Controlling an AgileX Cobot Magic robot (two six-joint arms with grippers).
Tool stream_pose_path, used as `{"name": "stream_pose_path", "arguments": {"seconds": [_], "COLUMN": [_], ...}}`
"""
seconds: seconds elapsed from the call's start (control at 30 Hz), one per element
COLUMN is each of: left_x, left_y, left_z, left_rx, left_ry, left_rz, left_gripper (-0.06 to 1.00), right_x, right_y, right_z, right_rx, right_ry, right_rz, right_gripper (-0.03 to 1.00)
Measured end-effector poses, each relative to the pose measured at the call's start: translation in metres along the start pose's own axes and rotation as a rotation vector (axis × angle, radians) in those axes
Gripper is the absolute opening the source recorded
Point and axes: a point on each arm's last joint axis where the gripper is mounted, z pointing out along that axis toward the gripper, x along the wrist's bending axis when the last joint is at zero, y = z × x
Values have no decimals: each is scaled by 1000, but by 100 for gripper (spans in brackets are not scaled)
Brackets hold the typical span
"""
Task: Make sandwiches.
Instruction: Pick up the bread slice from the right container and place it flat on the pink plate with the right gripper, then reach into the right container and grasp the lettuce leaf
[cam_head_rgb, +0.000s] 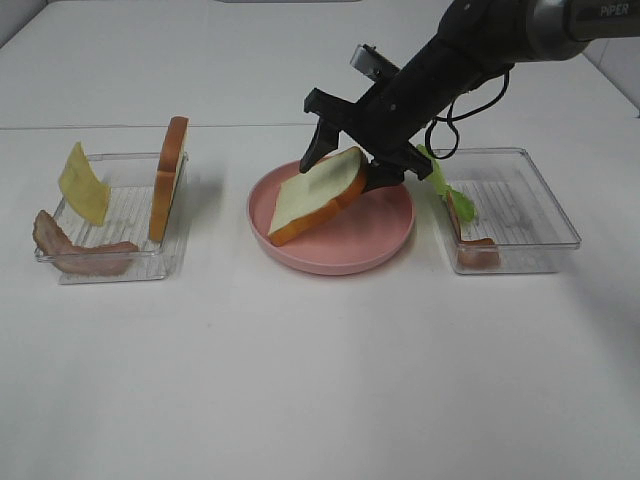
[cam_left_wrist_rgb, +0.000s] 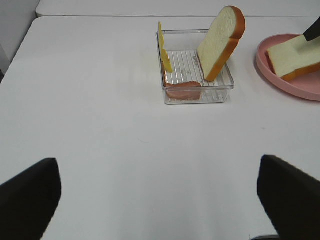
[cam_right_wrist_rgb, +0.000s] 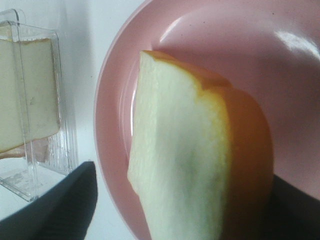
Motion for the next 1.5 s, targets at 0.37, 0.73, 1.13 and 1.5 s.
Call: {"name": "stream_pose_path", "arguments": {"seconds": [0.37,0.73,1.13,1.5], "left_x": [0,0,0,1], "left_y": [0,0,0,0], "left_z": [0,0,0,0], "left_rx": [0,0,0,0], "left_ry": [0,0,4,6], "left_rz": [0,0,3,4], "left_gripper": [99,99,99,99], "right_x": [10,23,3,-17], "right_y": [3,-2,11,15], "right_z": [-32,-74,-99,-63], "right_rx": [-33,-63,-128,-52], "right_ry": [-99,-183,-537,-563], "right_rz": [-67,-144,-235,-219], "right_gripper": [76,76,76,76]}}
